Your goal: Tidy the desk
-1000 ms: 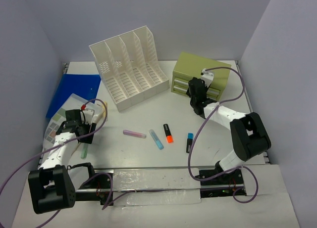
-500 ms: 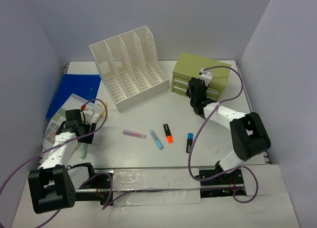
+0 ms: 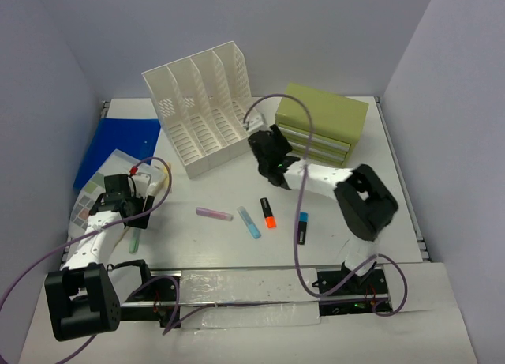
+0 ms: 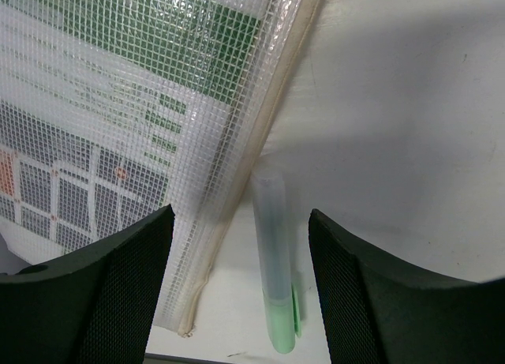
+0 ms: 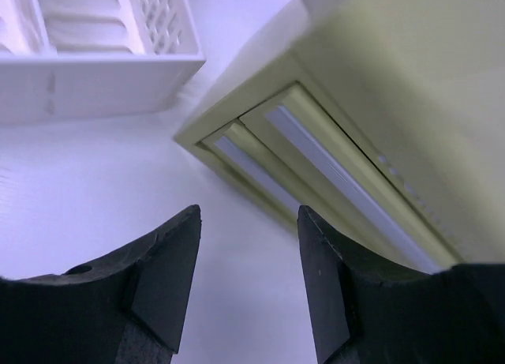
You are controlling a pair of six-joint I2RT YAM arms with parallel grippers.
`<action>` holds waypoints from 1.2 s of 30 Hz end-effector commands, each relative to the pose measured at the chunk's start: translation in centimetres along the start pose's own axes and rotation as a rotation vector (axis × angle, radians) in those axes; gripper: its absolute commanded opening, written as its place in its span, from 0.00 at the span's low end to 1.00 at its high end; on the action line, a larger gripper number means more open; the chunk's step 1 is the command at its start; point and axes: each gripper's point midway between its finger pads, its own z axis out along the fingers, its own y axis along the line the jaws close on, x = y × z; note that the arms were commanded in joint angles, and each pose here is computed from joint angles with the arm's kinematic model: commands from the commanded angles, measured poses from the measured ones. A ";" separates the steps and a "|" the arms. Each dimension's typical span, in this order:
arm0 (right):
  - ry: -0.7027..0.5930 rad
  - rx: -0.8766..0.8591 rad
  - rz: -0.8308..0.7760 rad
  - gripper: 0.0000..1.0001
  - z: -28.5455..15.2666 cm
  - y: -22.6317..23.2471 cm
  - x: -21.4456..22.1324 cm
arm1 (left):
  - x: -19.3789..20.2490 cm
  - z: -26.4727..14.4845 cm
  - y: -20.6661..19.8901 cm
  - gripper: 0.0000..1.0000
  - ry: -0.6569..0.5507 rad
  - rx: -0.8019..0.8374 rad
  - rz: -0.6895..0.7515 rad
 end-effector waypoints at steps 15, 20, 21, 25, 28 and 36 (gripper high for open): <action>0.029 0.331 -0.741 0.61 3.4 -0.1 1.5 | -2.2 -0.2 0.1 0.77 -0.081 0.026 0.019; 0.036 0.326 -0.758 0.61 4.7 0.1 2.1 | -2.5 -0.7 0.1 0.77 -0.091 0.029 0.013; 0.035 0.324 -0.762 0.61 4.8 0.1 2.2 | -2.5 -0.7 0.1 0.77 -0.091 0.030 0.014; 0.039 0.327 -0.774 0.61 5.3 -0.1 2.2 | -2.2 -0.7 -0.1 0.77 -0.089 0.036 0.021; 0.050 0.333 -0.786 0.63 5.8 -0.1 2.4 | -2.1 -0.6 -0.1 0.77 -0.083 0.038 0.029; 0.069 0.339 -0.804 0.64 6.4 -0.3 3.3 | -2.4 -0.7 0.0 0.77 -0.086 0.041 0.037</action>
